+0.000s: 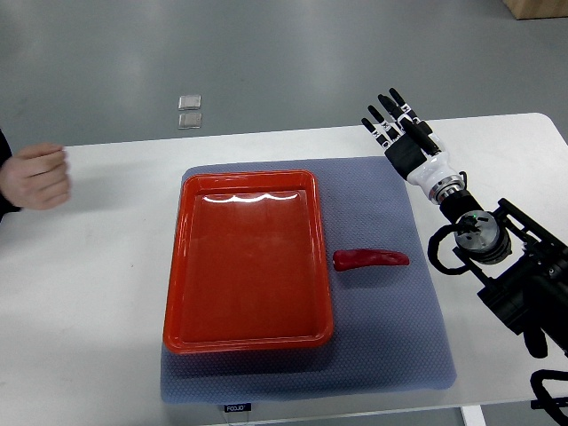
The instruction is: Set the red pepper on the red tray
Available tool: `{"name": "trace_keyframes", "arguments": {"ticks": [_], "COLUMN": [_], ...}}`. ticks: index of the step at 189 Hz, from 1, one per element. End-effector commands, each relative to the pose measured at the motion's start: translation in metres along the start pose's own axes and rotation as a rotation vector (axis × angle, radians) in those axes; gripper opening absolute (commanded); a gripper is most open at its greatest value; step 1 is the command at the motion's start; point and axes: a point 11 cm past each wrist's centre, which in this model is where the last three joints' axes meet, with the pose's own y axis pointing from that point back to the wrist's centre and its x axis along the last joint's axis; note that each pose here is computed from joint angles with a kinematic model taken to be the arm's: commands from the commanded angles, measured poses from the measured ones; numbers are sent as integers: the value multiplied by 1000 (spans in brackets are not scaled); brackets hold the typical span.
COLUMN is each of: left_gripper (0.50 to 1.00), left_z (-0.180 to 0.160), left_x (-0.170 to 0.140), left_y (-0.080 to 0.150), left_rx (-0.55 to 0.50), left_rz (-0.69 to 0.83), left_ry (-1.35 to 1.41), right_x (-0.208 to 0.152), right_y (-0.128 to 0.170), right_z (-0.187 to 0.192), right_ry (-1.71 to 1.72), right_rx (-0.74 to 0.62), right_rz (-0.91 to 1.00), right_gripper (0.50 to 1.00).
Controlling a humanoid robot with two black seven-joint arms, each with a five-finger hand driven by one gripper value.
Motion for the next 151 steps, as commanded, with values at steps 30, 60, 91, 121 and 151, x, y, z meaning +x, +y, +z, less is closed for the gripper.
{"name": "trace_keyframes", "arguments": {"ticks": [30,60,91,121,151], "left_gripper": [1000,1000,1000,1000,1000], "left_z": [1,0,0,0,0], "left_x": [0,0,0,-1,-2], "left_y": [0,0,0,0,0], "left_rx": [-1,1,-1,0,0], "left_rz": [-1,0,-1,-3,-5], "left_ry": [1,2,0,0,2], "right_x": [-1,-6,-19,-42,-44], "right_y": [0,-3,-10,0,39], "right_z": [-1,-4,-19,-23,-8], "right_ry": [8,54,267,879,1409], "right_rx": [-3,-21,-62,-296,-557], "right_rz": [-4,-33,-97,-338,-568], "right_gripper": [905,907,907,907,907]}}
